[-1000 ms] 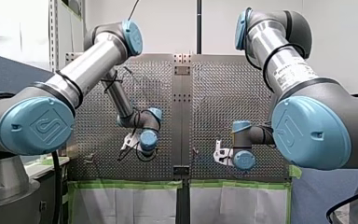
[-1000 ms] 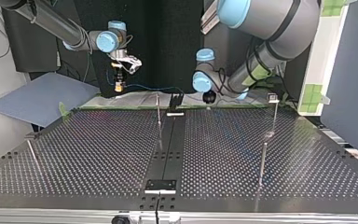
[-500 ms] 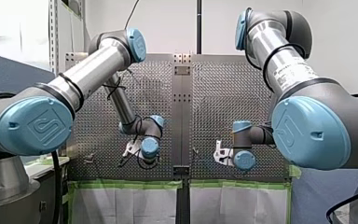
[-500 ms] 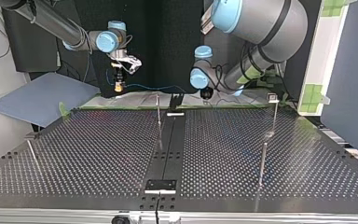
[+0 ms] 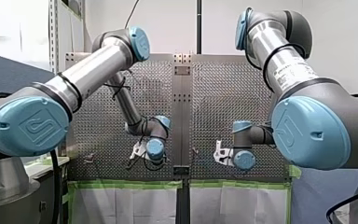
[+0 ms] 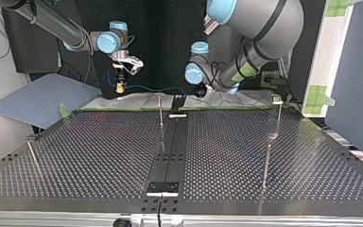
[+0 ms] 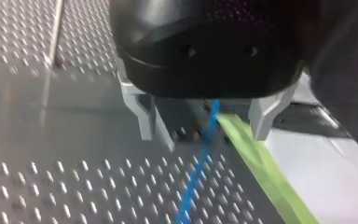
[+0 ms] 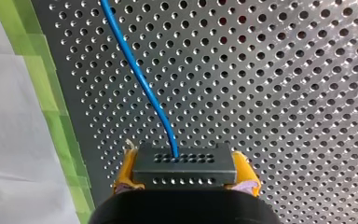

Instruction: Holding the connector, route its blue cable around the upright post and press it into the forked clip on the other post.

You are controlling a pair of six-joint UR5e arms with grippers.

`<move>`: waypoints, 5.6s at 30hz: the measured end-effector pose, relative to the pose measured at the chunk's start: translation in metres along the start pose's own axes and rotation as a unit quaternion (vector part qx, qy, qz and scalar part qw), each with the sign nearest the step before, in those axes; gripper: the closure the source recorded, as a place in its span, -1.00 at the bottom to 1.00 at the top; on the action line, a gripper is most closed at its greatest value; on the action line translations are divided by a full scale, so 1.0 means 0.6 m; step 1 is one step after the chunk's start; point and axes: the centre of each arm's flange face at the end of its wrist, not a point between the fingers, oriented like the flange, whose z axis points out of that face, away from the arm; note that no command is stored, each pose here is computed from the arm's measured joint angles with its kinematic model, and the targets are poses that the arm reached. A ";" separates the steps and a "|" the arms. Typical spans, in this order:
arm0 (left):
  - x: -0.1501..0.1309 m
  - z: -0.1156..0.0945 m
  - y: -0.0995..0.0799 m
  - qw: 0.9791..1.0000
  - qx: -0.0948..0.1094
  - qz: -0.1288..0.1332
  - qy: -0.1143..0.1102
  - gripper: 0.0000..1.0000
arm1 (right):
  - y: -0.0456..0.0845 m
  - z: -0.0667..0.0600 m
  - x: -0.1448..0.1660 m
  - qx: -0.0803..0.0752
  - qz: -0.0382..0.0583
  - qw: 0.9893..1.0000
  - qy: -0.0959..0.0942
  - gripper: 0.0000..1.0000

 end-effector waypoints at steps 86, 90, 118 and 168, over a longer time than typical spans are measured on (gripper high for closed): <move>0.040 0.050 -0.095 0.958 0.158 -0.238 -0.012 -1.00 | 0.020 0.023 0.011 0.005 -0.025 1.000 -0.011 1.00; 0.055 0.043 -0.095 0.954 0.161 -0.253 -0.012 -1.00 | 0.019 0.027 0.014 0.018 -0.023 1.000 -0.011 1.00; -0.018 0.009 -0.099 0.936 0.154 -0.309 -0.075 -1.00 | -0.004 0.027 0.010 0.075 -0.041 0.996 -0.038 1.00; -0.033 -0.084 -0.171 0.968 0.053 -0.213 -0.117 -1.00 | 0.011 0.040 0.004 0.134 -0.009 0.990 -0.031 1.00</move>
